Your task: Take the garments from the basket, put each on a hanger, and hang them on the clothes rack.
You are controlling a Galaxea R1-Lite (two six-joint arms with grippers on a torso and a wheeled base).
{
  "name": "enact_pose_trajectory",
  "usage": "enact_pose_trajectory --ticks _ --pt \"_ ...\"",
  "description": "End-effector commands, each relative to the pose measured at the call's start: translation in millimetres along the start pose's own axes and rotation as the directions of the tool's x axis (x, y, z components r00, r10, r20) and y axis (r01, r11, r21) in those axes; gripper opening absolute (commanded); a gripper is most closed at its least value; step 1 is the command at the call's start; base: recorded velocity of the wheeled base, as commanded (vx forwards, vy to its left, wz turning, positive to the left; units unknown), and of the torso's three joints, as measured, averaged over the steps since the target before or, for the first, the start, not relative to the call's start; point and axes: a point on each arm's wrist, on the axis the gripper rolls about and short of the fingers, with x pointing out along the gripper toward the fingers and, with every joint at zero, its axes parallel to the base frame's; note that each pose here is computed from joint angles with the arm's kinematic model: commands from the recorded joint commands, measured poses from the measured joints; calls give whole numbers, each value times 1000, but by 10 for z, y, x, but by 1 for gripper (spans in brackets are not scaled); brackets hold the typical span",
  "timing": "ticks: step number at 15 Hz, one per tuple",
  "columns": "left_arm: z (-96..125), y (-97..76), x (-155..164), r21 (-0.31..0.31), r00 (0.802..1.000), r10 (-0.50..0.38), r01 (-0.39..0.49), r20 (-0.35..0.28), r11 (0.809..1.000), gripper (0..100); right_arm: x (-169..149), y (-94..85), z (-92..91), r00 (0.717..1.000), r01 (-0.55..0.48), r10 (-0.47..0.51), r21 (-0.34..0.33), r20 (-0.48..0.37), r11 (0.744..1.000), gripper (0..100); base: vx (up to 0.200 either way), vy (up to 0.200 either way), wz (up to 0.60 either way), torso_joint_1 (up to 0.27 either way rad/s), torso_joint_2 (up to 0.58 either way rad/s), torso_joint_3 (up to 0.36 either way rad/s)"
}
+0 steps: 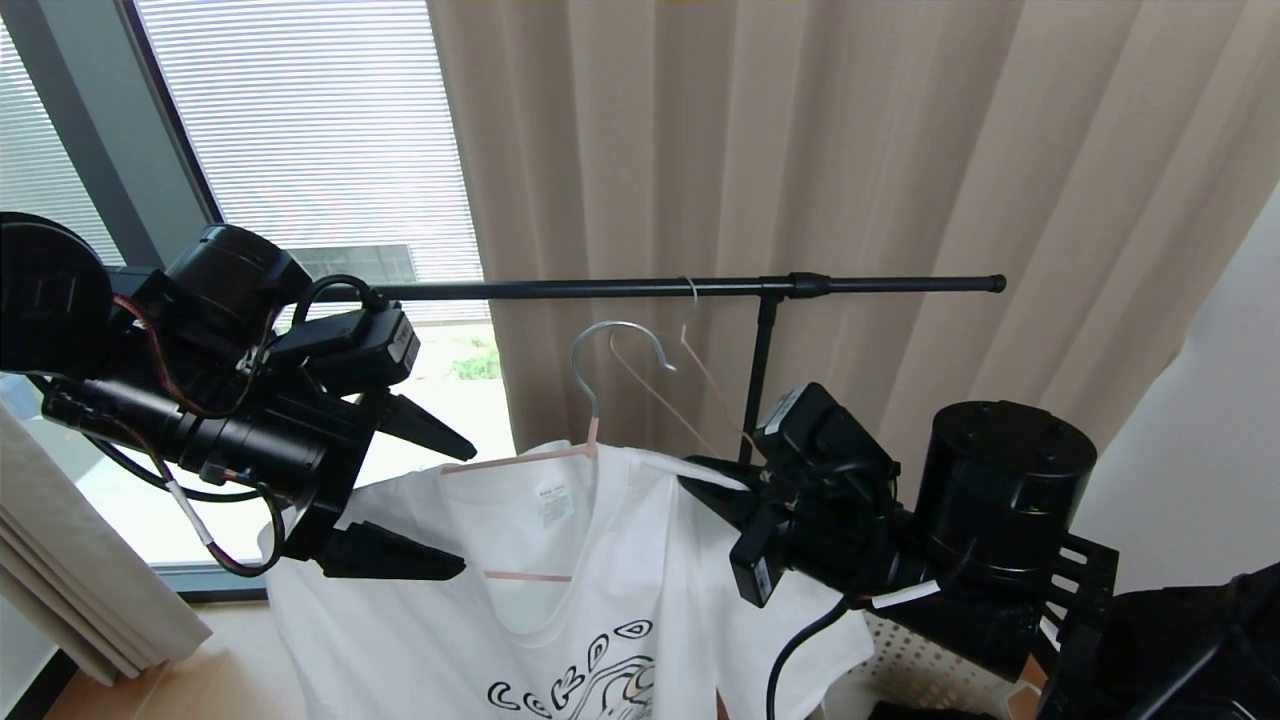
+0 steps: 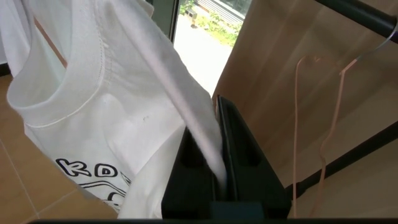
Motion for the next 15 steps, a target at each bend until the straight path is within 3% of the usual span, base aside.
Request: enact_pose_trajectory --ticks 1,13,14,15 --pt "5 -10 -7 2 1000 2 -2 0 1000 100 -3 18 10 1000 -6 6 -1 4 1000 0 0 0 0 0 0 0" --pt "-7 -6 72 20 1000 6 -7 9 1000 100 -15 48 30 1000 -15 15 -1 11 1000 0 0 0 0 0 0 0" --pt "-4 -4 70 15 1000 8 -8 8 1000 0 -15 48 30 1000 -15 15 -1 11 1000 0 0 0 0 0 0 0" --pt "-7 -6 72 14 1000 7 -7 8 1000 0 -15 48 30 1000 -15 15 -1 11 1000 0 0 0 0 0 0 0"
